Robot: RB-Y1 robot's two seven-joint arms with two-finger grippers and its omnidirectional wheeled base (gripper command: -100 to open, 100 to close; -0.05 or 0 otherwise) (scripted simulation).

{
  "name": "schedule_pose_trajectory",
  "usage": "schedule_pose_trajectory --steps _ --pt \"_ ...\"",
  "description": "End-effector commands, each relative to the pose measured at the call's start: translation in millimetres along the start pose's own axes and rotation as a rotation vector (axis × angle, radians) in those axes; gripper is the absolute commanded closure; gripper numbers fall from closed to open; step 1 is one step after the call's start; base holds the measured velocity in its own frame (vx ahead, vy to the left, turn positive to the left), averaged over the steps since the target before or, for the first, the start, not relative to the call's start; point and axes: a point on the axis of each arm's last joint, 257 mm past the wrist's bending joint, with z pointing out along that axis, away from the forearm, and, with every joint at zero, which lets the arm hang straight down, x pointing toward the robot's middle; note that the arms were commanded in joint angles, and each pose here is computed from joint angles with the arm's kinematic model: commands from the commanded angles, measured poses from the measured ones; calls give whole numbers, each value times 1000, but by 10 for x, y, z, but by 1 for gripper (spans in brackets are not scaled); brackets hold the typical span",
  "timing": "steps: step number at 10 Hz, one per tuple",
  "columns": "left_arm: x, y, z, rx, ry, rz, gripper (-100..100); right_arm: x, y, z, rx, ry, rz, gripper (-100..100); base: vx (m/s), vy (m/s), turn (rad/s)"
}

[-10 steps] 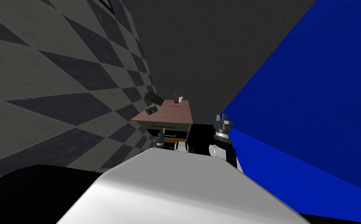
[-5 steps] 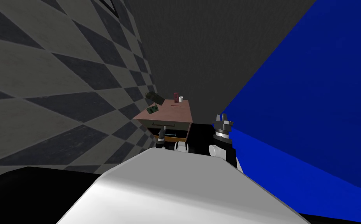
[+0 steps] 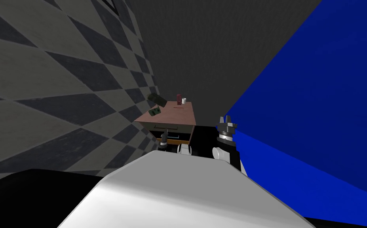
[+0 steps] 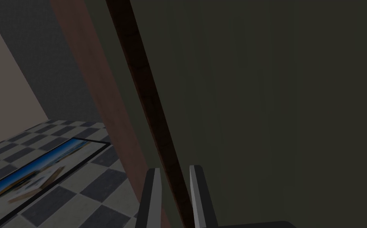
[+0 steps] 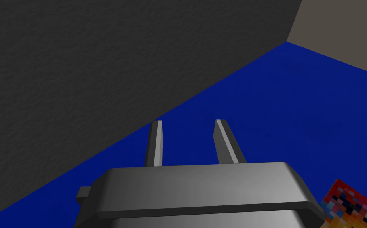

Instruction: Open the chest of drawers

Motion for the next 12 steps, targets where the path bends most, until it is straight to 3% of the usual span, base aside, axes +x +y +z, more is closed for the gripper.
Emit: schedule_pose_trajectory --steps 1,2,3,4,9,10,12 --pt "-7 -43 -138 6 -3 3 100 0 0 0 0 0 0 0 28 7 -5" --pt "-7 -56 -192 6 -4 4 100 0 0 0 0 0 0 0 25 8 -7" --pt "-8 -53 -142 10 -5 2 100 0 0 0 0 0 0 0 6 2 0" --pt "-7 -39 -26 12 1 -1 100 0 0 0 0 0 0 0 -111 -13 36" --pt "-7 -5 267 10 14 -8 100 1 0 1 0 0 0 0 -201 -21 33" --pt "2 52 186 -13 17 -10 100 1 0 1 0 0 0 0 -78 -15 8" --pt "-9 33 202 -8 14 -8 100 1 0 1 0 0 0 0 -149 15 -17"
